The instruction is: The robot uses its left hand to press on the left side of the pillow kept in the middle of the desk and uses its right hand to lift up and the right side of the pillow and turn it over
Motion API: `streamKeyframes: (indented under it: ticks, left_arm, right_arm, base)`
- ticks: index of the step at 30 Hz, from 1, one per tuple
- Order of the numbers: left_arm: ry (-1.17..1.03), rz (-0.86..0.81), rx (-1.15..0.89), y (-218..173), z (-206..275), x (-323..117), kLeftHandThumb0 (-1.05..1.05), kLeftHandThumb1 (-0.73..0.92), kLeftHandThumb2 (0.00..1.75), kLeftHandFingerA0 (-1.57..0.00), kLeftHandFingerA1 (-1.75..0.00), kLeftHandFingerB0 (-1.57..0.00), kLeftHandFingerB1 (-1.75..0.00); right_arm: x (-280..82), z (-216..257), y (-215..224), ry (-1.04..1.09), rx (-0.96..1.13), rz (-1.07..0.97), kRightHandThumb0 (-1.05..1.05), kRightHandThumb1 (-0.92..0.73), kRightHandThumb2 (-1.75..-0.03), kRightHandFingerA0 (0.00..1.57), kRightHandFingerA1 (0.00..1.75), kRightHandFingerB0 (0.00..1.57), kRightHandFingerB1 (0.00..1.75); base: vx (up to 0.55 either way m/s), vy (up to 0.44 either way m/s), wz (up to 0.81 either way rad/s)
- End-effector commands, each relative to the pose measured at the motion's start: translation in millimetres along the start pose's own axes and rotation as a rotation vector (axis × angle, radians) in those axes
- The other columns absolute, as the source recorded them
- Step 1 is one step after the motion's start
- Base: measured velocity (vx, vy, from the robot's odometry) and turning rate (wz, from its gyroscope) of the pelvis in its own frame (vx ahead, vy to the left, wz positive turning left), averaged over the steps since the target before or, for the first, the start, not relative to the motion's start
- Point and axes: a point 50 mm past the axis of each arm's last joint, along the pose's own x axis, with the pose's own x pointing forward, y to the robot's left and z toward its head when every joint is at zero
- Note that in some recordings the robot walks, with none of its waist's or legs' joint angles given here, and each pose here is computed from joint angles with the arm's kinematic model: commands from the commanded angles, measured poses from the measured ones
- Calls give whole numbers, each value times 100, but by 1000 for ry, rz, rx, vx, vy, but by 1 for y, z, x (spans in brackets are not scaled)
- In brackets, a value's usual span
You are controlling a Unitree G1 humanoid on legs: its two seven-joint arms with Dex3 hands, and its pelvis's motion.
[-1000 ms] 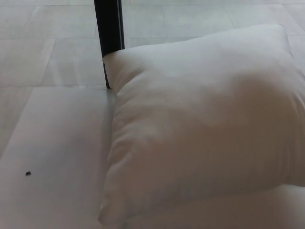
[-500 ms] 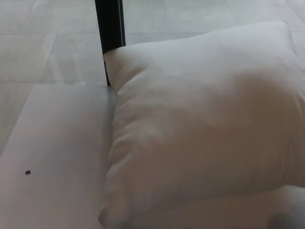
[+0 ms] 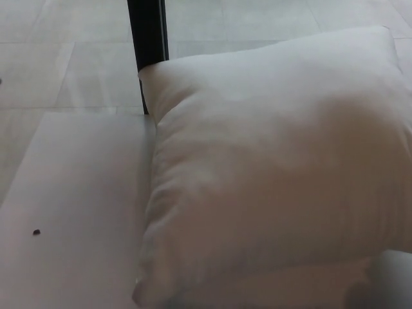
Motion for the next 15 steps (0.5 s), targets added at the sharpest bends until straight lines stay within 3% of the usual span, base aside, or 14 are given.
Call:
streamKeyframes:
  ticks: [1, 2, 3, 9, 10, 11, 13, 14, 15]
  left_arm:
    - [433, -221, 146, -66, -69, -25, -93, 70, 108, -2, -60, 0, -12]
    - [461, -233, 169, -76, -79, -28, -89, 65, 103, -13, -59, 0, -14]
    - [472, -240, 172, -83, -82, -31, -94, 68, 108, -2, -42, 0, -10]
    - [523, -341, 197, -114, -98, -48, -95, 77, 109, 0, -30, 0, -11]
    - [534, -353, 186, -117, -102, -50, -94, 76, 110, -1, -36, 0, -11]
    - [542, -364, 179, -119, -104, -52, -93, 73, 111, -8, -63, 0, -13]
    - [548, -374, 178, -120, -106, -54, -93, 73, 111, -8, -63, 0, -13]
    - [588, -369, 193, -125, -116, -60, -87, 88, 67, -30, -104, 0, -12]
    - [644, -361, 173, -130, -123, -64, -98, 73, 111, 0, -55, -4, -8]
  right_arm:
    - [-10, -39, 41, 294, -100, 183, -100, -92, -72, 31, 42, 20, 28]
    - [-12, -43, 45, 300, -100, 188, -100, -92, -71, 35, 45, 22, 28]
    - [-13, -45, 47, 309, -88, 191, -99, -92, -71, 35, 45, 22, 28]
    - [-15, -52, 67, 342, -76, 228, -103, -92, -71, 34, 45, 22, 28]
    - [-15, -52, 69, 346, -81, 231, -103, -92, -72, 35, 44, 23, 28]
    - [-16, -53, 70, 350, -88, 235, -101, -92, -71, 36, 43, 23, 29]
    - [-17, -53, 71, 355, -96, 241, -101, -92, -71, 36, 43, 23, 29]
    - [-21, -55, 73, 377, -123, 271, -99, -92, -73, 31, 42, 19, 28]
    - [-23, -57, 75, 380, -155, 288, -98, -92, -77, 28, 44, 16, 28]
  base:
    - [0, 0, 0]
    - [0, 0, 0]
    - [0, 0, 0]
    - [0, 0, 0]
    - [0, 0, 0]
    - [0, 0, 0]
    - [0, 0, 0]
    - [0, 0, 0]
    - [0, 0, 0]
